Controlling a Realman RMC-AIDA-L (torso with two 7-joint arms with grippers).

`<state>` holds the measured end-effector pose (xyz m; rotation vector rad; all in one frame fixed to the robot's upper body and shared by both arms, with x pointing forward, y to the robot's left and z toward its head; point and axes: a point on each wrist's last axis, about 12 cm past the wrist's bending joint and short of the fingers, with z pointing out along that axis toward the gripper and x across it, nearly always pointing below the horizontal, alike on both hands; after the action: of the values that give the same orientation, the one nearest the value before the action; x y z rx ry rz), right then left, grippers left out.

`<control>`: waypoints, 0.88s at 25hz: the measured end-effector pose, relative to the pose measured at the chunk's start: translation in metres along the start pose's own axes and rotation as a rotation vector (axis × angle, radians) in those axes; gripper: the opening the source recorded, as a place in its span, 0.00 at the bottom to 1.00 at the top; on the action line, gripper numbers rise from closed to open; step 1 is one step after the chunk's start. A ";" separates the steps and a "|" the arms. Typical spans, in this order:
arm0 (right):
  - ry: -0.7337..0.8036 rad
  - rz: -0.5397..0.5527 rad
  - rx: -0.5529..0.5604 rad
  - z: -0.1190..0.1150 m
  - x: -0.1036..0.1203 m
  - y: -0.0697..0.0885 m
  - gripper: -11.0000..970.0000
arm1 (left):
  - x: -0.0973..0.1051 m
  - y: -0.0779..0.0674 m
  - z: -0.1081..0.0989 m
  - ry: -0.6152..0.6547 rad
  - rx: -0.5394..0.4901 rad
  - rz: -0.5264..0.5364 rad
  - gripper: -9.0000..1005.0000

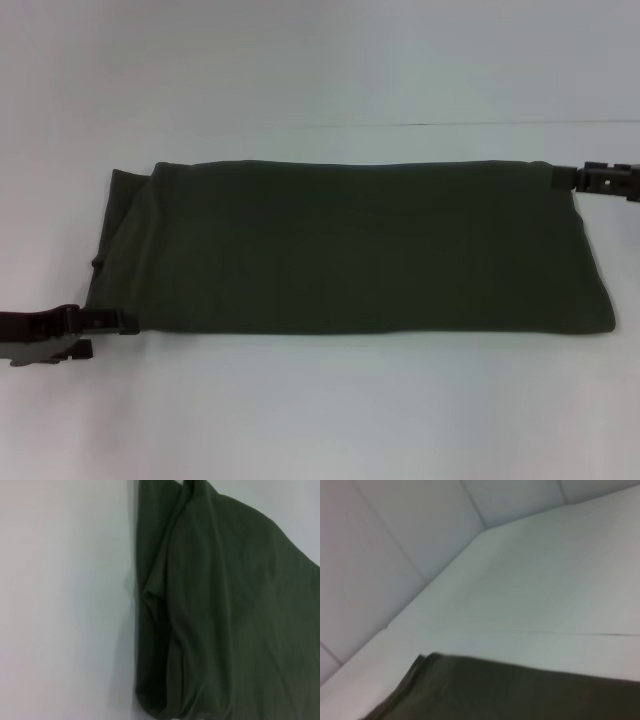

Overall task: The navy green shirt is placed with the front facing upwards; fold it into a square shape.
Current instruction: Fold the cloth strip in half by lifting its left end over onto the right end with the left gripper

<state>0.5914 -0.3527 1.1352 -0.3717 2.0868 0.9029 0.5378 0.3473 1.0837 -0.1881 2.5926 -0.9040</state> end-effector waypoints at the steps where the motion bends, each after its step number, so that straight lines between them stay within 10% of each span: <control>1: 0.010 -0.013 -0.005 0.001 0.000 0.001 0.94 | 0.000 0.000 0.000 0.001 -0.002 -0.003 0.88; 22: 0.046 -0.134 -0.104 -0.005 0.006 0.011 0.94 | -0.010 -0.003 0.002 0.000 -0.026 -0.034 0.88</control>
<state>0.5794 -0.3484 1.1378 -0.5858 2.0345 0.9327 0.5481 0.3463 1.0876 -0.2404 2.6096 -0.8826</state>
